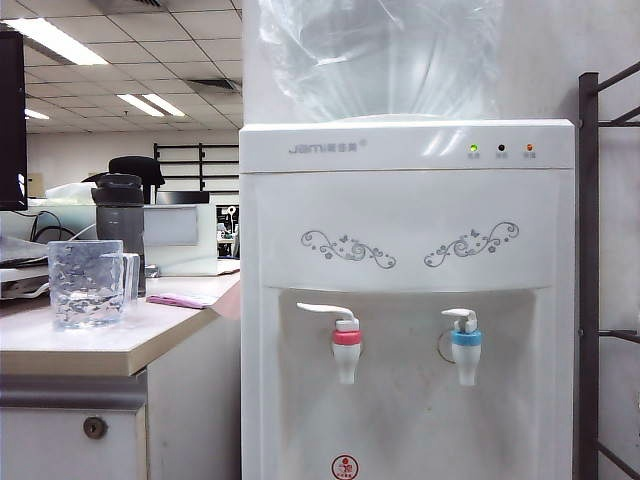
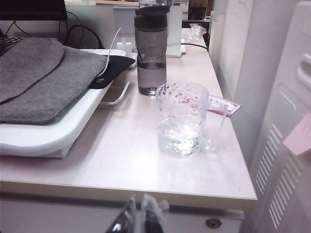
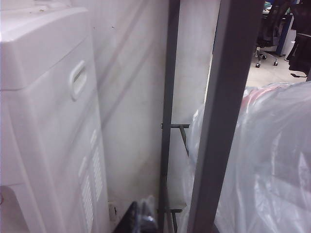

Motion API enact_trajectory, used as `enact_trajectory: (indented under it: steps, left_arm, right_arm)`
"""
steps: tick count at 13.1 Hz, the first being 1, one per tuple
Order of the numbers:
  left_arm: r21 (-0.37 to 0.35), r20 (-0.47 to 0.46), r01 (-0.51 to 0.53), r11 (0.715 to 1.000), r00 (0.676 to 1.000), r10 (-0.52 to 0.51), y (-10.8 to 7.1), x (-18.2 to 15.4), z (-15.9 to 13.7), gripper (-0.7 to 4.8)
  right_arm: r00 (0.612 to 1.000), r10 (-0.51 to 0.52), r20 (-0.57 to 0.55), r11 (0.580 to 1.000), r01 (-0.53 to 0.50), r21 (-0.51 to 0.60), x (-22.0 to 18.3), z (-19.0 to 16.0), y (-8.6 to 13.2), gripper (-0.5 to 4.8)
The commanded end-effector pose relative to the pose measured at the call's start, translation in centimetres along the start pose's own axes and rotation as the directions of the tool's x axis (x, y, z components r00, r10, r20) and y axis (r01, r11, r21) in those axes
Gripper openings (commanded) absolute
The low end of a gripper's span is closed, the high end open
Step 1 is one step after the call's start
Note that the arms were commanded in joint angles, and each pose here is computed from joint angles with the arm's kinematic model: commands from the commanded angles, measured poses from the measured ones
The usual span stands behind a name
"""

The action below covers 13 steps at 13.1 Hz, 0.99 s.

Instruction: Pick up the plastic mug from the left desk, go to the cold water outlet of the water dispenser, press the vertical switch to get some water, then put the mug back on the desk.

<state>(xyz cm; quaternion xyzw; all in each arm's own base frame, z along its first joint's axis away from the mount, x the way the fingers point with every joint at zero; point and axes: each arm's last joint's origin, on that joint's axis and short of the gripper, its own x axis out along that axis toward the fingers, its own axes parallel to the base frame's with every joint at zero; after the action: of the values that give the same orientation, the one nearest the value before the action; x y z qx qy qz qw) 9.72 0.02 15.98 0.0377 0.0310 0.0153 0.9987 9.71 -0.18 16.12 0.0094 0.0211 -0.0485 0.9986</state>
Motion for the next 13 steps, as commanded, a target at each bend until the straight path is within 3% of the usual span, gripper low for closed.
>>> enact_trajectory:
  steps: [1, 5, 7, 8, 11, 13]
  left_arm:
    - [-0.003, 0.006, 0.005, 1.000, 1.000, -0.005, 0.0, 0.0, 0.0, 0.27]
    - [-0.003, 0.009, 0.004, 1.000, 1.000, -0.004, 0.0, 0.0, 0.1, 0.26]
    - [-0.013, 0.023, 0.003, 1.000, 1.000, -0.003, 0.0, 0.0, 0.2, -0.08]
    - [-0.147, 0.093, -0.016, 0.989, 0.995, 0.030, 0.2, -0.3, 1.6, -0.07]
    - [-0.176, 0.158, -0.008, 0.984, 0.987, 0.036, 0.4, -1.0, 4.1, -0.07]
    - [-0.197, 0.143, 0.044, 0.979, 0.990, -0.016, 0.3, -0.7, 5.3, -0.07]
  right_arm:
    - [1.000, 0.003, 0.031, 1.000, -0.003, 0.008, 0.0, 0.3, 0.0, -0.01]
    - [0.999, 0.031, 0.030, 0.999, -0.032, 0.007, 0.0, 0.3, 0.1, -0.01]
    - [0.998, 0.039, 0.049, 0.999, -0.040, 0.008, -0.2, 1.2, 0.1, -0.01]
    - [0.995, 0.041, 0.088, 0.999, -0.042, 0.012, -1.1, 3.7, 0.1, -0.01]
    - [0.987, 0.038, 0.156, 0.999, -0.041, 0.016, -2.5, 7.6, 0.0, -0.01]
    - [0.990, 0.085, 0.109, 0.996, -0.086, 0.007, -2.5, 9.5, 0.2, -0.01]
